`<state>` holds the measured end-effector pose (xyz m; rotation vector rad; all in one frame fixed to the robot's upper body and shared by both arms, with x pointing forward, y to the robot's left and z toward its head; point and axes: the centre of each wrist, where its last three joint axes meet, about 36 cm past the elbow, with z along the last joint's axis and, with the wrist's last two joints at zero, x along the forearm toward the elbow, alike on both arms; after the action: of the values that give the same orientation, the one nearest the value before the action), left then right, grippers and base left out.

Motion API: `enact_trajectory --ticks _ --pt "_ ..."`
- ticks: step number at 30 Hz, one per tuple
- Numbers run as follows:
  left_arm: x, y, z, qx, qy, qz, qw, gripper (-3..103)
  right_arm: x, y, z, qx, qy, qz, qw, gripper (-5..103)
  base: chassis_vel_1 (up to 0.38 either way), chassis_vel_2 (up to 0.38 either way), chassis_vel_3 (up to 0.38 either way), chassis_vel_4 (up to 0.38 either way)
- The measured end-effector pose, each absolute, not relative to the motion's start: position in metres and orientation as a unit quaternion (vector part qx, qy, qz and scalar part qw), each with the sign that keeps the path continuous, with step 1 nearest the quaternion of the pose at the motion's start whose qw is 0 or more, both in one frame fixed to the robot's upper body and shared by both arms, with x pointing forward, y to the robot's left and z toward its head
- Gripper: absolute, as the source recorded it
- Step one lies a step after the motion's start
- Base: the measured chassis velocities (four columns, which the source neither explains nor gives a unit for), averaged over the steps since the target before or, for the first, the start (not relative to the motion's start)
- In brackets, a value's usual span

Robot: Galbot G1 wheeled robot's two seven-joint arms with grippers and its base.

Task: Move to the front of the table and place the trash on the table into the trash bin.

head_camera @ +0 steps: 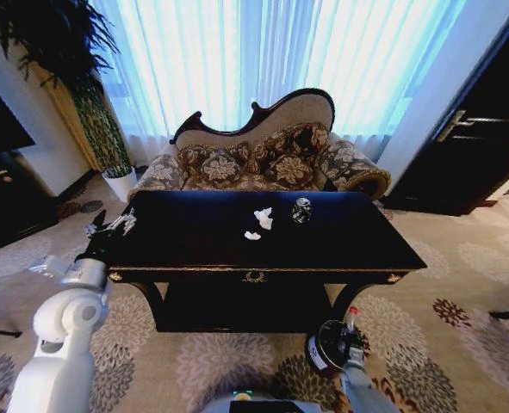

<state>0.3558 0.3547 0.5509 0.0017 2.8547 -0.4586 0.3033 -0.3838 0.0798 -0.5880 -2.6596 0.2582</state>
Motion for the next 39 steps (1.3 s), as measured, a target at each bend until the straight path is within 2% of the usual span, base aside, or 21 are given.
enact_trajectory --ticks 3,5,10,12,15,16,18,19,22,28,39 --pt "0.355 0.354 0.552 0.005 0.979 -0.157 0.128 100 0.298 -0.383 0.079 -0.204 -0.953 0.089 0.204 33 0.0 0.0 0.0 0.0" --pt "0.355 0.354 0.552 0.005 0.979 -0.158 0.129 100 0.297 -0.383 0.079 -0.203 -0.954 0.088 0.204 33 0.0 0.0 0.0 0.0" --pt "0.353 0.352 0.552 0.01 0.979 -0.158 0.13 100 0.292 -0.382 0.081 -0.192 -0.957 0.086 0.201 60 0.0 0.0 0.0 0.0" --pt "0.352 0.352 0.553 0.011 0.979 -0.158 0.131 100 0.291 -0.381 0.082 -0.191 -0.957 0.084 0.2 60 0.0 0.0 0.0 0.0" --pt "0.35 0.352 0.554 0.012 0.978 -0.158 0.133 100 0.287 -0.373 0.083 -0.191 -0.958 0.073 0.199 77 0.0 0.0 0.0 0.0" --pt "0.35 0.352 0.554 0.012 0.978 -0.158 0.133 100 0.287 -0.373 0.083 -0.191 -0.958 0.073 0.199 77 0.0 0.0 0.0 0.0" --pt "0.349 0.351 0.555 0.013 0.978 -0.157 0.134 100 0.284 -0.367 0.085 -0.19 -0.959 0.065 0.198 88 0.0 0.0 0.0 0.0" --pt "0.349 0.351 0.555 0.013 0.978 -0.157 0.134 100 0.284 -0.367 0.085 -0.19 -0.959 0.065 0.198 88 0.0 0.0 0.0 0.0" --pt "0.346 0.351 0.556 0.014 0.978 -0.157 0.137 100 0.271 -0.357 0.086 -0.177 -0.962 0.056 0.198 97 0.0 0.0 0.0 0.0" --pt "0.344 0.353 0.559 0.014 0.977 -0.159 0.14 100 0.227 -0.336 0.097 -0.123 -0.97 0.026 0.207 100 0.0 0.0 0.0 0.0" --pt "0.347 0.35 0.553 0.013 0.976 -0.167 0.141 100 0.178 -0.333 0.149 -0.059 -0.982 -0.007 0.177 100 0.0 0.0 0.0 0.0"
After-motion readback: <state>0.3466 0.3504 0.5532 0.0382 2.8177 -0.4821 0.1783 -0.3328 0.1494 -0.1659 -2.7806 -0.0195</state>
